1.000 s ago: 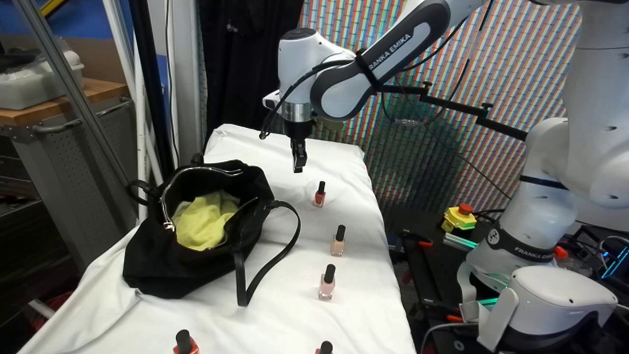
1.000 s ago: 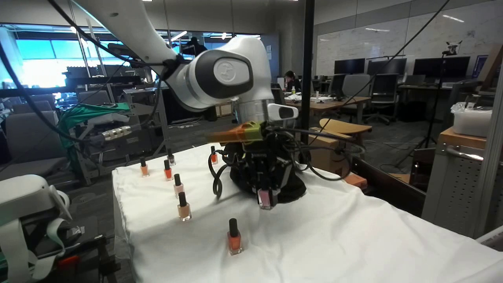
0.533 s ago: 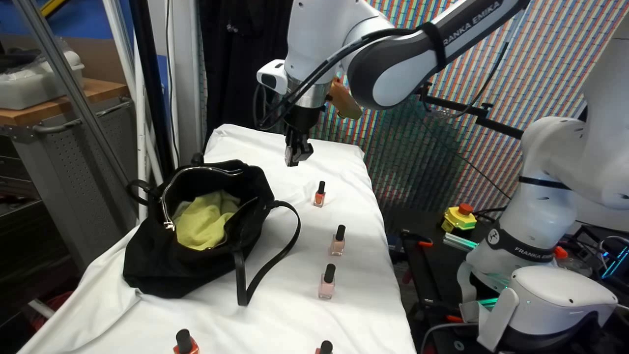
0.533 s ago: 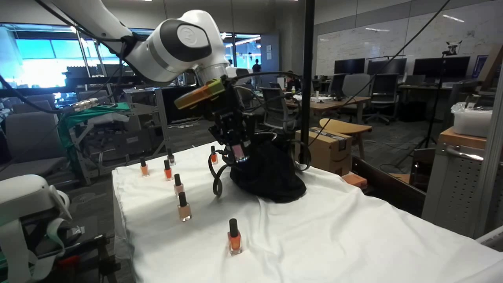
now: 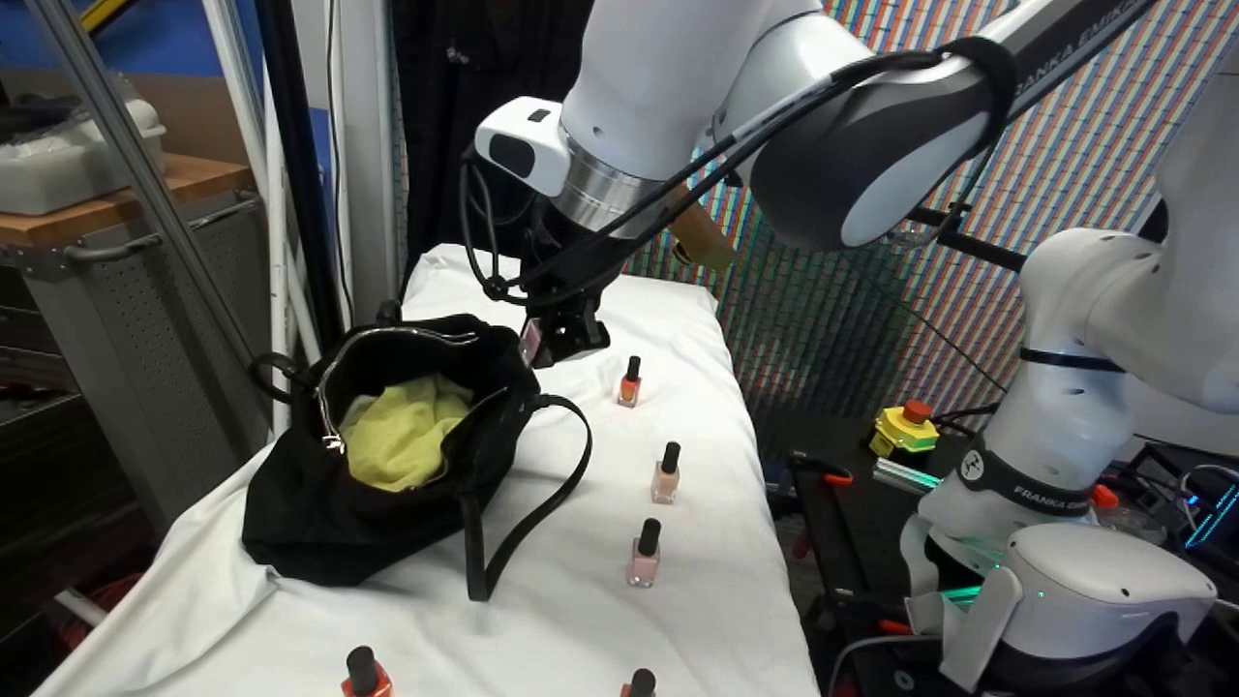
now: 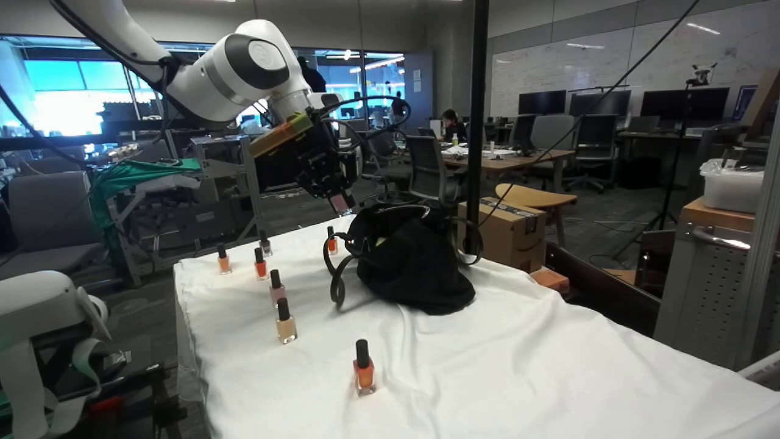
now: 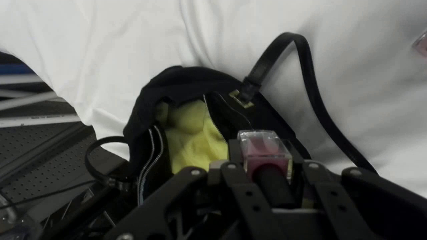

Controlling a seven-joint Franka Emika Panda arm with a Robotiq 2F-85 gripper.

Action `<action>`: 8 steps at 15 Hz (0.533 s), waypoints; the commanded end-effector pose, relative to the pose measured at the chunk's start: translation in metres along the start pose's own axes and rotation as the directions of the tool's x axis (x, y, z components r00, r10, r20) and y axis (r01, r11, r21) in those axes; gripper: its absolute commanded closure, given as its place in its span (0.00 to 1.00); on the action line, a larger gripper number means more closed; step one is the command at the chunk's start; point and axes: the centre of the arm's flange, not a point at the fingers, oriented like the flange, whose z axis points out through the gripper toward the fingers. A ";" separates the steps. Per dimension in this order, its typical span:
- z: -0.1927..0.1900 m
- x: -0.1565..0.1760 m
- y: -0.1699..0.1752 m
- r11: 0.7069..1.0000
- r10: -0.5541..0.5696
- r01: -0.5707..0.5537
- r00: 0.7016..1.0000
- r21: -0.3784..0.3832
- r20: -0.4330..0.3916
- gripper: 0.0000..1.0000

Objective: Put all the nail polish in the black bag

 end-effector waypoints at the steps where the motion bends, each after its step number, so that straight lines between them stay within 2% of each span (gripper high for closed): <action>1: 0.002 0.030 -0.004 1.000 -0.009 0.008 0.997 -0.016 -0.078 0.84; 8: 0.036 0.071 0.008 1.000 -0.011 0.009 0.989 -0.017 -0.145 0.84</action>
